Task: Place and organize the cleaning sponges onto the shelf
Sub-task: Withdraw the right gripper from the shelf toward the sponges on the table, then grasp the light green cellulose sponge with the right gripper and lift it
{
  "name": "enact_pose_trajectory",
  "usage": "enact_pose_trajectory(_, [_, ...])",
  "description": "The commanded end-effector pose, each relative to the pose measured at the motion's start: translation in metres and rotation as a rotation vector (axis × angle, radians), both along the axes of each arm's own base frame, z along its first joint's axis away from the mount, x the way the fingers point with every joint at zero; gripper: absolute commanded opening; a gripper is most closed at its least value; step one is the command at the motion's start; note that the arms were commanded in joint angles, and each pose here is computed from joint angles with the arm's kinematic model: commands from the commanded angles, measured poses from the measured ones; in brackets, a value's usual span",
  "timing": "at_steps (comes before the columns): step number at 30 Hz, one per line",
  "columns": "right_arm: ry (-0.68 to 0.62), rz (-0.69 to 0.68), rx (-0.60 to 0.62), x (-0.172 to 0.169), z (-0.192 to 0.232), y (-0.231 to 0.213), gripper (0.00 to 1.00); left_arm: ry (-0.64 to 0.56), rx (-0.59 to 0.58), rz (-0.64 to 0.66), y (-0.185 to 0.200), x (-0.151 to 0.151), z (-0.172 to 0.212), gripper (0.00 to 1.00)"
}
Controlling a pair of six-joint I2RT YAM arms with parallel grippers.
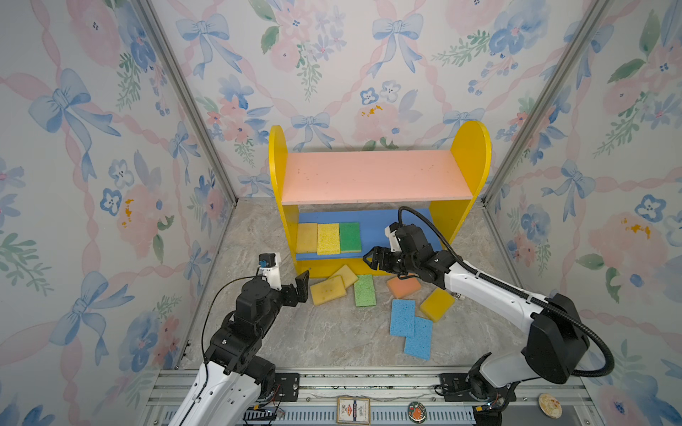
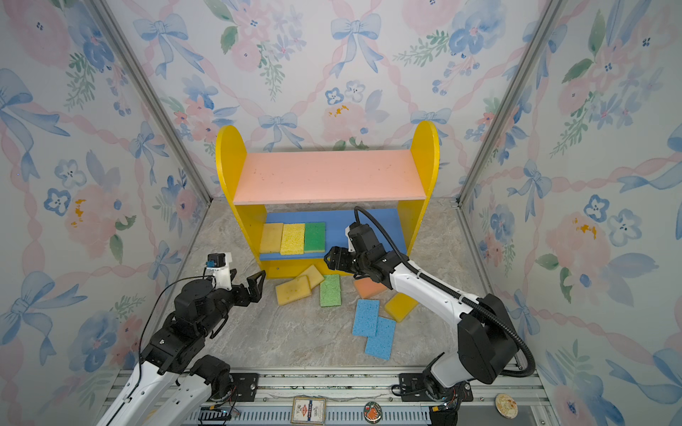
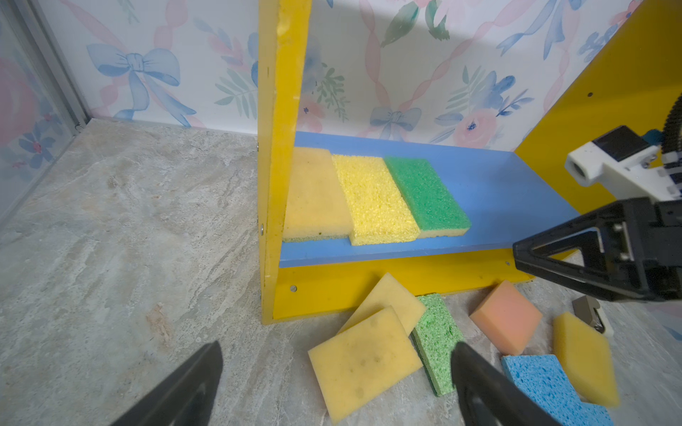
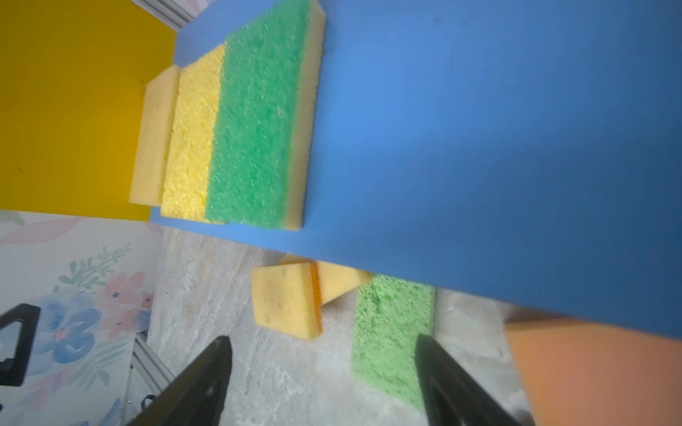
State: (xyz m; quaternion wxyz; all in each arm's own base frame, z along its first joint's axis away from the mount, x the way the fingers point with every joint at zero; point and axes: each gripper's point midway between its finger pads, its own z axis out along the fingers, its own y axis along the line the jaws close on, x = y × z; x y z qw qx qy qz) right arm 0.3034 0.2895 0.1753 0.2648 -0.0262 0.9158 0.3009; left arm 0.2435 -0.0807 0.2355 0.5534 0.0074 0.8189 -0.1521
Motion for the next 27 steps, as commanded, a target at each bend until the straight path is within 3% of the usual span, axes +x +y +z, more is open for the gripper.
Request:
enact_pose_trajectory(1, [-0.043,0.006,-0.196,-0.031,-0.011,-0.020,0.81,-0.021,0.005,-0.037,-0.006,0.001,0.002,0.98])
enact_pose_trajectory(5, [-0.097,0.039,-0.326,-0.052,-0.021,-0.018,0.85,-0.017,0.004,-0.046,-0.008,0.002,0.001,0.98])
enact_pose_trajectory(11, [-0.052,0.093,-0.399,-0.057,-0.055,0.003,1.00,-0.009,0.003,-0.058,-0.011,0.002,-0.001,0.98])
enact_pose_trajectory(18, [-0.028,0.122,-0.524,-0.054,-0.092,0.022,0.97,-0.013,0.002,-0.056,-0.010,0.002,0.000,0.98])
enact_pose_trajectory(27, [-0.003,0.127,-0.596,-0.049,-0.120,0.028,0.97,-0.008,0.005,-0.062,-0.011,0.002,-0.002,0.98])
